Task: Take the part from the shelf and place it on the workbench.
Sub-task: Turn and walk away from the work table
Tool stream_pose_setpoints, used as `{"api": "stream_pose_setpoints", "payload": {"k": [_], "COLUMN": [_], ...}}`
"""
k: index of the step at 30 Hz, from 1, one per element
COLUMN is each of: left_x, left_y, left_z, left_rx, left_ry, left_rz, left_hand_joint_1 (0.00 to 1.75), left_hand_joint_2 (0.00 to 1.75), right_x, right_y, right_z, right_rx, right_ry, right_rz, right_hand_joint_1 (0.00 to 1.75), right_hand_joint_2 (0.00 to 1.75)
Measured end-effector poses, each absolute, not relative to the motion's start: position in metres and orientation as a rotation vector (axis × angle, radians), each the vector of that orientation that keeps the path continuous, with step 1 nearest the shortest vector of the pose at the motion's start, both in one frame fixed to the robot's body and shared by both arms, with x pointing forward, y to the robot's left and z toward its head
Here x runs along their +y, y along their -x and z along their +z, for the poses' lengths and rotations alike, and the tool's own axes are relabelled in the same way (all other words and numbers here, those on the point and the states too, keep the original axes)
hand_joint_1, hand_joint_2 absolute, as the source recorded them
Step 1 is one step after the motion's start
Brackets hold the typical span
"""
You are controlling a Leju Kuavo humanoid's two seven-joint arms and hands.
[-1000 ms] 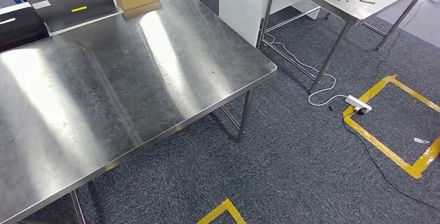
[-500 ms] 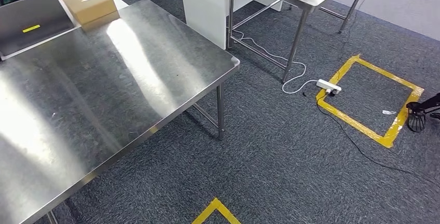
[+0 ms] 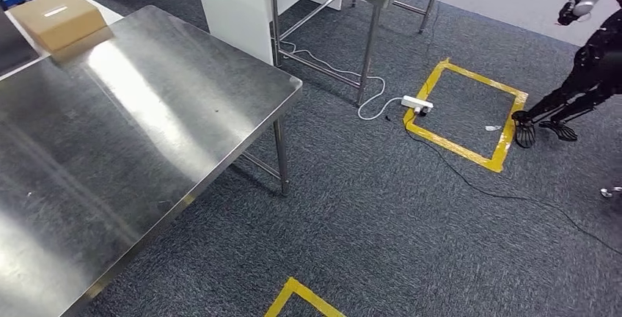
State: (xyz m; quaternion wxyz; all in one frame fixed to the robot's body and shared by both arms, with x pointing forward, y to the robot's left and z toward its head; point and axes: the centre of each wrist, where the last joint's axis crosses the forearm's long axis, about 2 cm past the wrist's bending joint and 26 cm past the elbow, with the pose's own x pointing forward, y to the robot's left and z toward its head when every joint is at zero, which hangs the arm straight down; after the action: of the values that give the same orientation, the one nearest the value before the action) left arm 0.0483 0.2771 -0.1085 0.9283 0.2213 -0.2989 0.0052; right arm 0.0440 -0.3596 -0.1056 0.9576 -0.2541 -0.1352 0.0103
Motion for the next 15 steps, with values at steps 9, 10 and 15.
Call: {"api": "stream_pose_setpoints", "payload": {"k": [9,10,15], "left_x": [0.2779,0.2779,0.2789], "left_y": [-0.0538,-0.0531,-0.0492], "left_z": [-0.1078,-0.1079,-0.1084], "left_rx": [-0.623,-0.622,-0.614], "left_ry": [-0.453,-0.454,-0.454], "left_rz": [0.01,0.009,0.008], "left_hand_joint_1": [0.0,0.0,0.0], "left_hand_joint_2": [0.0,0.0,0.0], "right_x": [-0.3589,-0.3588,-0.3583], "right_y": [-0.0443,-0.0452,-0.0441], "right_z": [-0.1058,-0.1057,-0.1059], "right_rx": [-0.268,-0.269,-0.265], "right_ry": [0.502,0.502,0.5], "right_rz": [0.022,0.021,0.02], "right_hand_joint_1": [0.0,0.0,0.0], "right_hand_joint_2": [0.0,0.0,0.0]}}
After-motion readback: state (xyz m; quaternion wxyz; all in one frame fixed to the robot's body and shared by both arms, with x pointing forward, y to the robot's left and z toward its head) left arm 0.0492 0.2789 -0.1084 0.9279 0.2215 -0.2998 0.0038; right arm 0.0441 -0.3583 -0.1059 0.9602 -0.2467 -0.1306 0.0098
